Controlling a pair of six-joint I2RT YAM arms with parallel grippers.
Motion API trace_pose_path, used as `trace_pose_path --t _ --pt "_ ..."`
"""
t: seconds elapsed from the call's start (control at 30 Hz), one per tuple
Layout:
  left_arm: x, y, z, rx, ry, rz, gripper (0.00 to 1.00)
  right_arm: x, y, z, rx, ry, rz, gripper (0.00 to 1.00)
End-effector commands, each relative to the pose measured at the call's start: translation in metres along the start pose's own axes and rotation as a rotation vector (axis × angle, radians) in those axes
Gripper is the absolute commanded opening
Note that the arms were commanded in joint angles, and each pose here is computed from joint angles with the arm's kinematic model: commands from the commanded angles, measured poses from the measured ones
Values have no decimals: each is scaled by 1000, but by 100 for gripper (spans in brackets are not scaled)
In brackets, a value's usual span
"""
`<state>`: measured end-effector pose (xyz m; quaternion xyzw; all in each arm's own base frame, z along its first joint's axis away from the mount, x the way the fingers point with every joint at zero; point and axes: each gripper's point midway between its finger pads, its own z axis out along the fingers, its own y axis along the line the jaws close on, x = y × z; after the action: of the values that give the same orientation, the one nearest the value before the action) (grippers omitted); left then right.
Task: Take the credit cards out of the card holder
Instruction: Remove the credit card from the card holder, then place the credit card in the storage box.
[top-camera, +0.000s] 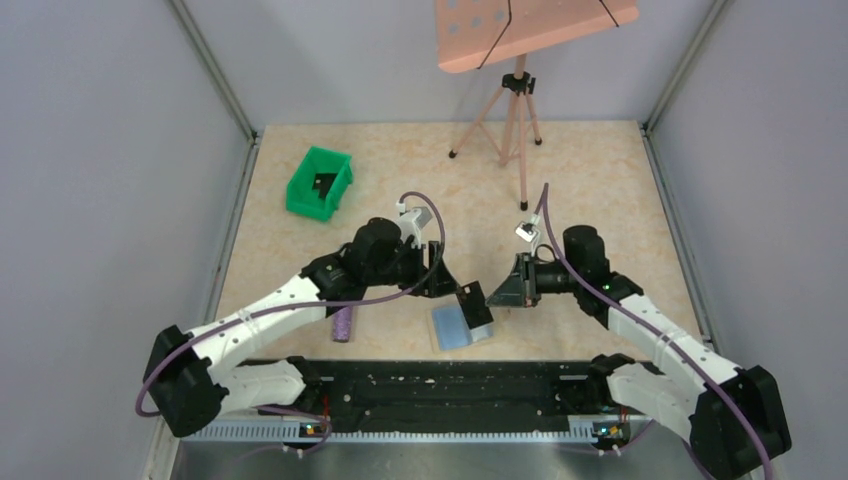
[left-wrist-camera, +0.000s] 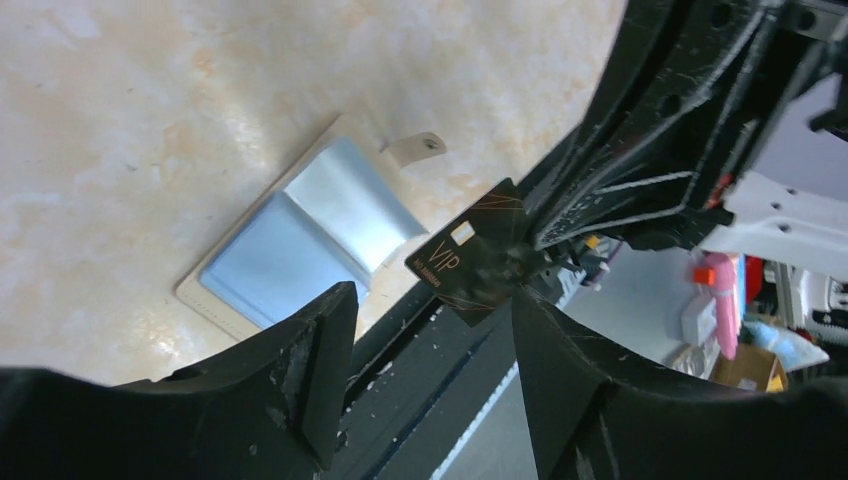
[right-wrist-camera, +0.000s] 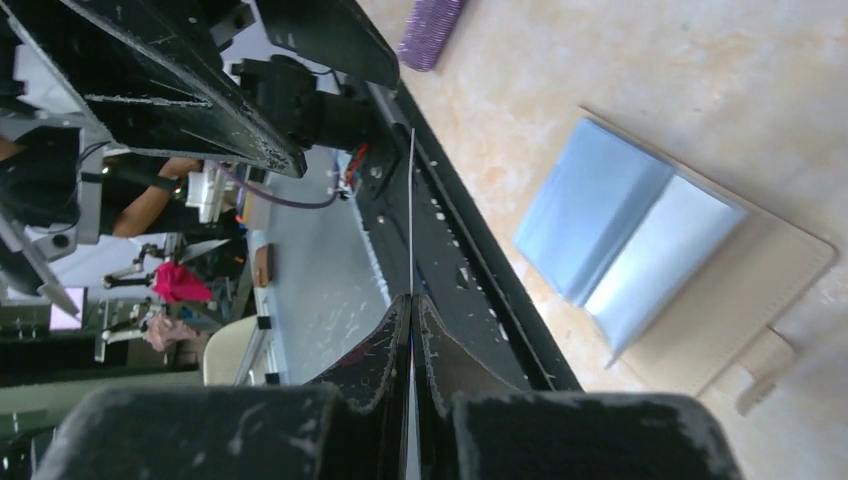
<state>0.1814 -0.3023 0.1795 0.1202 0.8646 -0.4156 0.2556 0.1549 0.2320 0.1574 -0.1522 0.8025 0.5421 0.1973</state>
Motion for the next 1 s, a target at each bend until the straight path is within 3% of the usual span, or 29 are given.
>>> trace_pose_path --t 0.0,0.3,0.43,0.67,0.8,0.87,0.97 --pt "-7 -40 -20 163 4 66 64 -9 41 -10 -192 -32 -132 0" --pt "-3 -60 -27 283 13 30 59 -8 57 -17 -241 -40 -164 0" --pt "-2 -61 -29 285 14 19 52 -9 57 -17 -243 -48 -164 0" --pt "3 -63 -29 317 34 6 24 -8 55 -15 -247 -49 -152 0" --pt "1 -65 -27 329 25 -22 0 -9 54 -15 -243 -50 -148 0" --pt "-3 -57 -25 293 13 -56 0 -11 53 -14 -230 -59 -141 0" --pt "-16 -37 -26 200 -43 -106 0 -20 45 -12 -159 -101 -119 25"
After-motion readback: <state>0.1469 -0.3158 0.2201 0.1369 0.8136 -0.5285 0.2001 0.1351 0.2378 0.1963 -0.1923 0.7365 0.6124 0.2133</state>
